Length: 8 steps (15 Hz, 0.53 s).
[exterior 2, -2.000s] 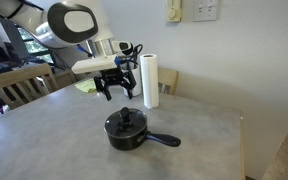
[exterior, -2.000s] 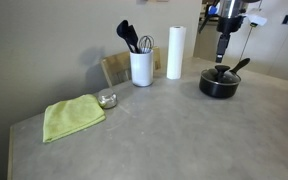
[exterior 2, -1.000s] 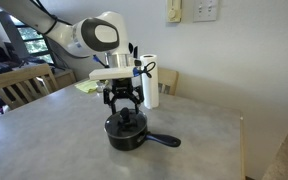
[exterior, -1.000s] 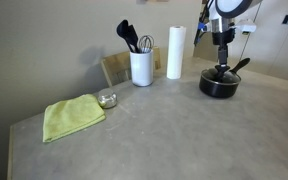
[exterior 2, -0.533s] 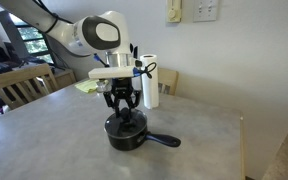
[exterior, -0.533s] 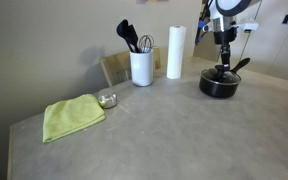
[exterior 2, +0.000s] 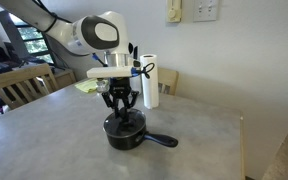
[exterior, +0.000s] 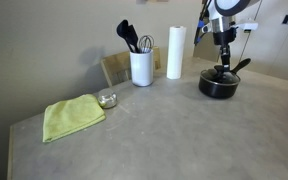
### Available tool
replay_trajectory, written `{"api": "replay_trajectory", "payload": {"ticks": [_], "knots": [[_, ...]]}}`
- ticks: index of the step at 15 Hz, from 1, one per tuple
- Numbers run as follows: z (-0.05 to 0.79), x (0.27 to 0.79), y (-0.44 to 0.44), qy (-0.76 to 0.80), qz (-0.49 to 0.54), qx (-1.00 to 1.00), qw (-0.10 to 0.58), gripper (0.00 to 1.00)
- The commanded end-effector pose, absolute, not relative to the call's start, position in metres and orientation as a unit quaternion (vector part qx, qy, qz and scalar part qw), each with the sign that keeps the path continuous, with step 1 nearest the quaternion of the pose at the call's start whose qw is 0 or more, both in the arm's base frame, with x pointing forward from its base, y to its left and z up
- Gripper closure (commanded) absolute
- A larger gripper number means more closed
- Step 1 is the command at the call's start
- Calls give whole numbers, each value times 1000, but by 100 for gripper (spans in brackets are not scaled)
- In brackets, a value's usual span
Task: Take the lid on the pot and put it on the table
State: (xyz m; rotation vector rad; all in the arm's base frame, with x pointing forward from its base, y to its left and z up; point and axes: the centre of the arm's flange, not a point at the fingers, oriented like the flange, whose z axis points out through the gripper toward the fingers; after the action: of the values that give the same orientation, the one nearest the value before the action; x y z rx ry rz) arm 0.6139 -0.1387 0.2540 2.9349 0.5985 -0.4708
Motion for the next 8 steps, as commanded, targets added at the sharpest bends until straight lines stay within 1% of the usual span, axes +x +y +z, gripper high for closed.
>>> {"api": "replay_trajectory", "payload": {"ticks": [1, 8], "knots": [[267, 609, -136, 192, -143, 970, 48, 88], [334, 607, -109, 186, -88, 977, 51, 88]]}}
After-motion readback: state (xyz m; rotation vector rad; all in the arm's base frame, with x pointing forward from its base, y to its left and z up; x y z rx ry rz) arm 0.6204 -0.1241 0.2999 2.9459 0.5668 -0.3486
